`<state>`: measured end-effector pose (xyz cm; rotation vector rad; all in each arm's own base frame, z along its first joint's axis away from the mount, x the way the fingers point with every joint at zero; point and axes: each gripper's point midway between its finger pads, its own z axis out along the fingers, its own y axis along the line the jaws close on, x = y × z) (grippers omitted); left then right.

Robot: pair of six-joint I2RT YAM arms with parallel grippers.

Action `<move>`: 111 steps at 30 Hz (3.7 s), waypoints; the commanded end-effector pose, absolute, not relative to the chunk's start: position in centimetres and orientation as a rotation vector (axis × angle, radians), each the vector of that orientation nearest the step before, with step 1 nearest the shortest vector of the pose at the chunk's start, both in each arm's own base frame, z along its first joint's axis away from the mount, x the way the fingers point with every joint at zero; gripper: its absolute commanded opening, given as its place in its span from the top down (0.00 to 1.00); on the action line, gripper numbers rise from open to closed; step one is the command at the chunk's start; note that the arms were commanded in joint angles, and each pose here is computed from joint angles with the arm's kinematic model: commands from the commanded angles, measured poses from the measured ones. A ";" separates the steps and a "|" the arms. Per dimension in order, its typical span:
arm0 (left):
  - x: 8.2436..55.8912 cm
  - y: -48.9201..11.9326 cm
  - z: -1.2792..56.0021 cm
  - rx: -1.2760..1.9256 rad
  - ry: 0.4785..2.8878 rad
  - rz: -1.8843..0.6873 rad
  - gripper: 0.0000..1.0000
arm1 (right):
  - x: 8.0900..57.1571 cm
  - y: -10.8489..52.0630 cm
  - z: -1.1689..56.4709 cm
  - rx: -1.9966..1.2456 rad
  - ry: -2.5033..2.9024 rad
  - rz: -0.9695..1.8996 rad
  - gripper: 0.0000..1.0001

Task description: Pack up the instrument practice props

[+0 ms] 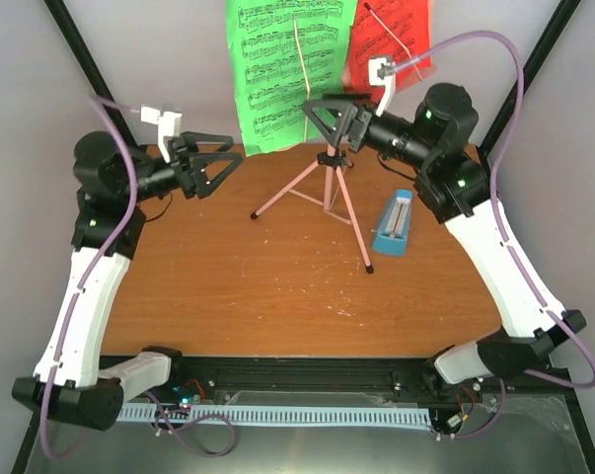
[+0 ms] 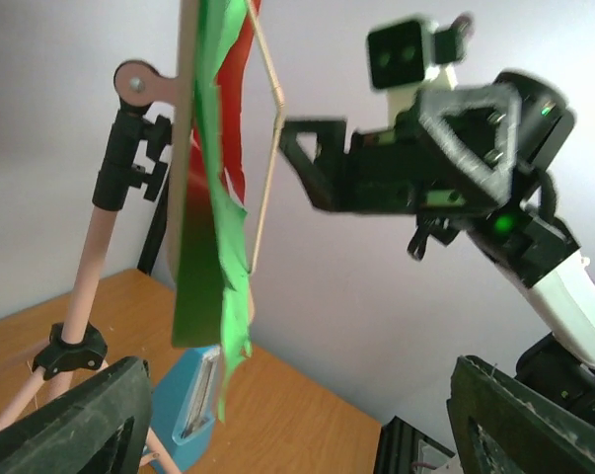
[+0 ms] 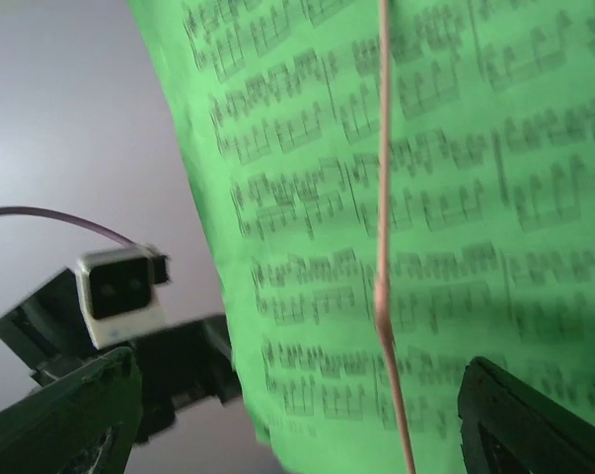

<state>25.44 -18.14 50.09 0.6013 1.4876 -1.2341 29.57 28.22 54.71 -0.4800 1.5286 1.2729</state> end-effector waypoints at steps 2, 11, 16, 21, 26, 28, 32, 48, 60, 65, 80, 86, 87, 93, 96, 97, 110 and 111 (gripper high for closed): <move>27.5 -19.2 49.6 0.610 1.588 -1.207 0.20 | 30.2 29.9 57.8 -0.560 1.461 1.292 0.16; 29.4 -20.2 49.7 0.628 1.591 -1.226 0.42 | 31.8 31.5 58.6 -0.598 1.451 1.299 0.26; 29.7 -20.8 50.0 0.653 1.584 -1.260 0.54 | 31.8 31.6 59.5 -0.621 1.421 1.286 0.35; 30.2 -21.3 50.0 0.663 1.588 -1.292 0.75 | 32.5 31.6 59.7 -0.615 1.420 1.242 0.56; 29.9 -21.3 50.6 0.665 1.568 -1.295 0.65 | 33.2 31.7 59.3 -0.606 1.428 1.213 0.64; 29.9 -21.5 50.6 0.671 1.569 -1.314 0.64 | 33.3 31.8 59.4 -0.605 1.428 1.209 0.64; 30.0 -21.6 50.7 0.675 1.565 -1.312 0.68 | 34.1 31.7 59.1 -0.584 1.443 1.181 0.63; 29.6 -20.7 50.9 0.629 1.547 -1.213 1.00 | 34.8 32.1 58.4 -0.573 1.419 1.152 0.97; 30.3 -13.4 51.0 0.307 1.531 -0.982 1.00 | 35.7 32.1 57.2 -0.529 1.384 1.148 0.97; 30.3 -10.3 50.3 0.157 1.526 -0.845 1.00 | 36.2 32.1 57.0 -0.505 1.394 1.147 0.97; 30.5 -3.8 39.3 -0.249 1.612 -0.814 1.00 | 36.5 32.4 56.9 -0.499 1.400 1.173 0.76; 28.6 -6.6 30.8 -0.228 1.774 -1.008 1.00 | 34.8 32.6 57.1 -0.570 1.388 1.215 0.60; 28.2 -7.2 29.4 -0.210 1.798 -1.047 1.00 | 34.6 32.6 57.1 -0.580 1.389 1.216 0.55; 25.7 -10.9 23.7 -0.122 1.998 -1.268 1.00 | 31.9 31.8 56.5 -0.655 1.419 1.213 0.23; 24.3 -13.3 21.9 -0.053 2.075 -1.340 1.00 | 30.1 30.8 55.9 -0.681 1.417 1.194 0.09; 23.9 -14.0 21.2 -0.041 2.095 -1.376 1.00 | 29.6 30.4 55.6 -0.682 1.419 1.182 0.06; 21.0 -23.9 17.7 0.239 2.249 -1.637 1.00 | 23.8 23.6 49.8 -0.531 1.498 1.047 0.00; 20.8 -24.6 17.8 0.265 2.251 -1.643 1.00 | 23.5 22.8 48.9 -0.502 1.516 1.031 0.00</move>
